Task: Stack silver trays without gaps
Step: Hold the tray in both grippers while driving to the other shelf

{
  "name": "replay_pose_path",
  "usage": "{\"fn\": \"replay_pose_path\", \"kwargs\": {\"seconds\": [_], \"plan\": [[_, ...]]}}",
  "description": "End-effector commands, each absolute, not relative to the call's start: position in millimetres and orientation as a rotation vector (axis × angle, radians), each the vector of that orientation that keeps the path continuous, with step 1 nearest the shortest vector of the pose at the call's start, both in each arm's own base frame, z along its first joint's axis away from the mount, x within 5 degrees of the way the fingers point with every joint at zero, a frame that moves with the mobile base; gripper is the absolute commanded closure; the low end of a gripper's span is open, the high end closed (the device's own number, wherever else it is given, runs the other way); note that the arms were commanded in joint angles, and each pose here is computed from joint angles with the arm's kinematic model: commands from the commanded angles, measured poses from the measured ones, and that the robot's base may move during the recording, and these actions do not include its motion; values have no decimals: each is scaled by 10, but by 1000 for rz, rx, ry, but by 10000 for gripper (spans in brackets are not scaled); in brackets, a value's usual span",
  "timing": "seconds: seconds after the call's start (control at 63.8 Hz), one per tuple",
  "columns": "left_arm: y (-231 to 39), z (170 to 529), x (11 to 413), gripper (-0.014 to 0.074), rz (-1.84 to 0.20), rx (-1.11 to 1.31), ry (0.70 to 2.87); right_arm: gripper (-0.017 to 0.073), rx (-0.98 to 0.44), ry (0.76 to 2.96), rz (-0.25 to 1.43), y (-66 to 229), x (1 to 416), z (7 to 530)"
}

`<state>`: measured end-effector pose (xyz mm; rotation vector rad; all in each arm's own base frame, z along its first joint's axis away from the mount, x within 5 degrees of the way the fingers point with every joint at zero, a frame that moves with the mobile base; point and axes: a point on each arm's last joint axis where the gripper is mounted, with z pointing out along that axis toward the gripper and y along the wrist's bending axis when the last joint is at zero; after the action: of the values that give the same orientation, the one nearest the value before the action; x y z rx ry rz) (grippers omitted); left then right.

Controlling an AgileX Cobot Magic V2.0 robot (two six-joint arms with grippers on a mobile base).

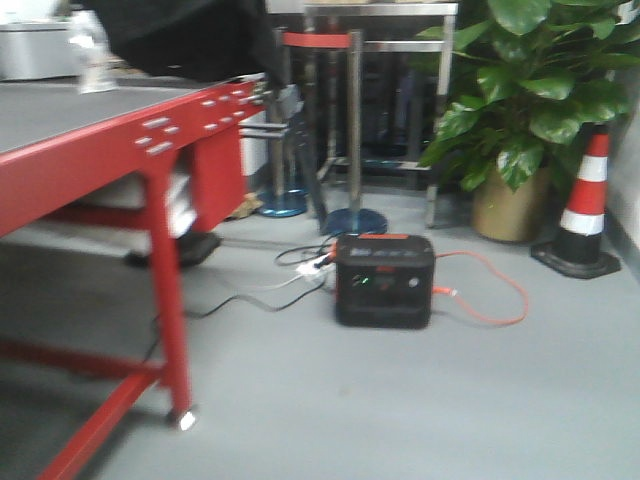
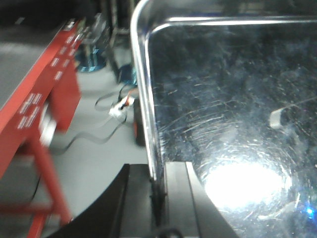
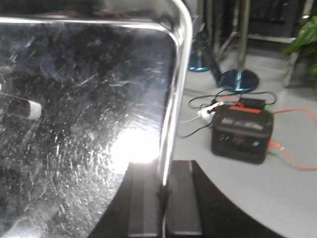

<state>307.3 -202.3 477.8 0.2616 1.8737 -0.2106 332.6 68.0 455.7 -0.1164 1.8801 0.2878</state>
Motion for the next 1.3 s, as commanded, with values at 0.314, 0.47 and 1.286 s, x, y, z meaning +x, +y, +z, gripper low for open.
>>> {"fn": "replay_pose_path", "kwargs": {"seconds": [0.314, 0.47, 1.286], "plan": [[-1950, 4899, 3070, 613, -150, 287, 1784, 638, -133, 1819, 249, 651, 3322, 4637], [-1949, 4897, 3069, 613, -148, 287, 1786, 638, -132, 1817, 249, 651, 3323, 4639], [-1917, 4893, 3087, 613, -138, 277, 1792, 638, -132, 1819, 249, 652, 3330, 4632]]}}
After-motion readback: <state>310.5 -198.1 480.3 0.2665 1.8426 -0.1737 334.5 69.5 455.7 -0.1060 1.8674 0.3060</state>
